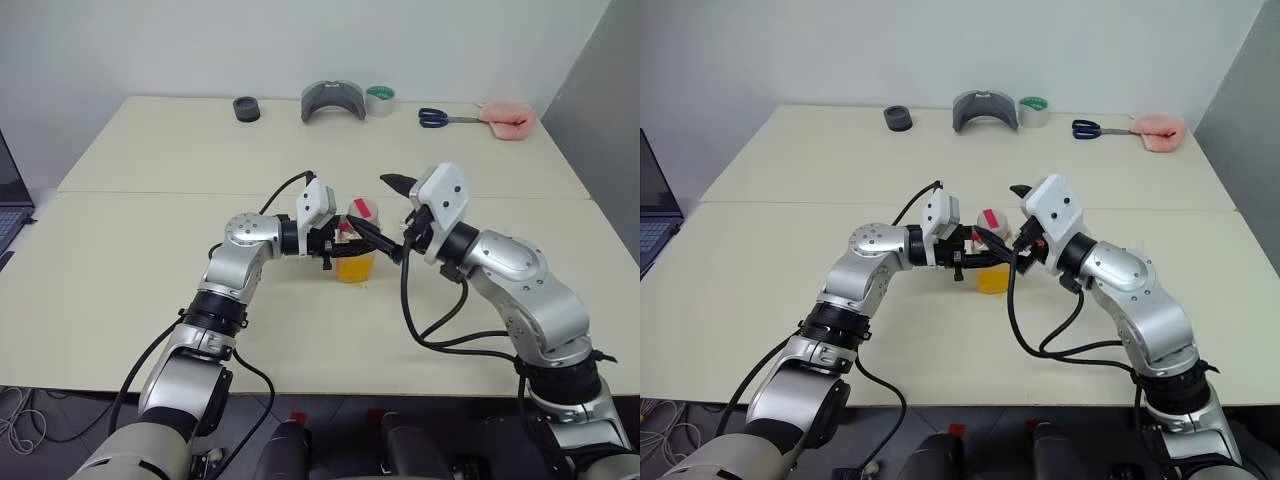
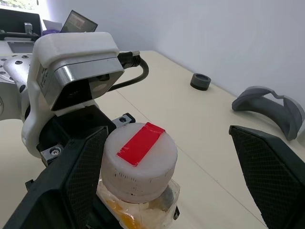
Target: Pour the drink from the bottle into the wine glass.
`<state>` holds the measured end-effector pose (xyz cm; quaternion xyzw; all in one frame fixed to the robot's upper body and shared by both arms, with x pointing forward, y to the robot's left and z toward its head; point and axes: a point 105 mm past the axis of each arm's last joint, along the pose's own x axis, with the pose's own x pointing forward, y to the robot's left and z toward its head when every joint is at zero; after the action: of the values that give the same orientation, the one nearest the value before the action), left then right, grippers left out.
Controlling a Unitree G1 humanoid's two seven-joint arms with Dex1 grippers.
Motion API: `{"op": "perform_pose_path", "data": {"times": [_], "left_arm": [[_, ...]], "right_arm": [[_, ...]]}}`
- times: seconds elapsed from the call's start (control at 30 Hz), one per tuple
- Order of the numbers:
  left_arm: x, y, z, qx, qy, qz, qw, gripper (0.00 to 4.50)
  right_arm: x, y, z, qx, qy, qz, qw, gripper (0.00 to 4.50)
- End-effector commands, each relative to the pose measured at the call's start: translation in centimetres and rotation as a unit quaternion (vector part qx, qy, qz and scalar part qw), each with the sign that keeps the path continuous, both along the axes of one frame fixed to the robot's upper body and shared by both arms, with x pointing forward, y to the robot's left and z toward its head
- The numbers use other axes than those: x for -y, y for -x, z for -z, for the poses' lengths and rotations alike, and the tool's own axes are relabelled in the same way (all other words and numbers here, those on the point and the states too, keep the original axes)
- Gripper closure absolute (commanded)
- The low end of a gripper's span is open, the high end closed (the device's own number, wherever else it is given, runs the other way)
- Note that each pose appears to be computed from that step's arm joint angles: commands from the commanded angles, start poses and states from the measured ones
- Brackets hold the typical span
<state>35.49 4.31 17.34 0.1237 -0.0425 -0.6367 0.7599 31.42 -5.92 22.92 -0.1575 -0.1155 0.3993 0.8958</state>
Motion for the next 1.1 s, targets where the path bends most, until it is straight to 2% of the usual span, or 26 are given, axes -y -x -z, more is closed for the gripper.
{"op": "perform_pose_path", "data": {"times": [0.03, 0.73, 1.1], "left_arm": [[0.3, 0.3, -1.8, 0.032, 0.014, 0.01, 0.999, 2.77], [0.4, 0.2, -1.8, 0.031, 0.015, 0.011, 0.999, 2.78], [0.4, 0.2, -1.7, 0.03, 0.016, 0.01, 0.999, 2.78]], "right_arm": [[0.3, 0.6, -1.2, 0.029, 0.001, -0.003, 1.0, 0.17], [1.9, 1.3, -0.8, -0.007, -0.005, 0.002, 1.0, 0.17], [1.5, 3.2, -1.2, -0.032, -0.011, -0.05, 0.998, 0.17]]}}
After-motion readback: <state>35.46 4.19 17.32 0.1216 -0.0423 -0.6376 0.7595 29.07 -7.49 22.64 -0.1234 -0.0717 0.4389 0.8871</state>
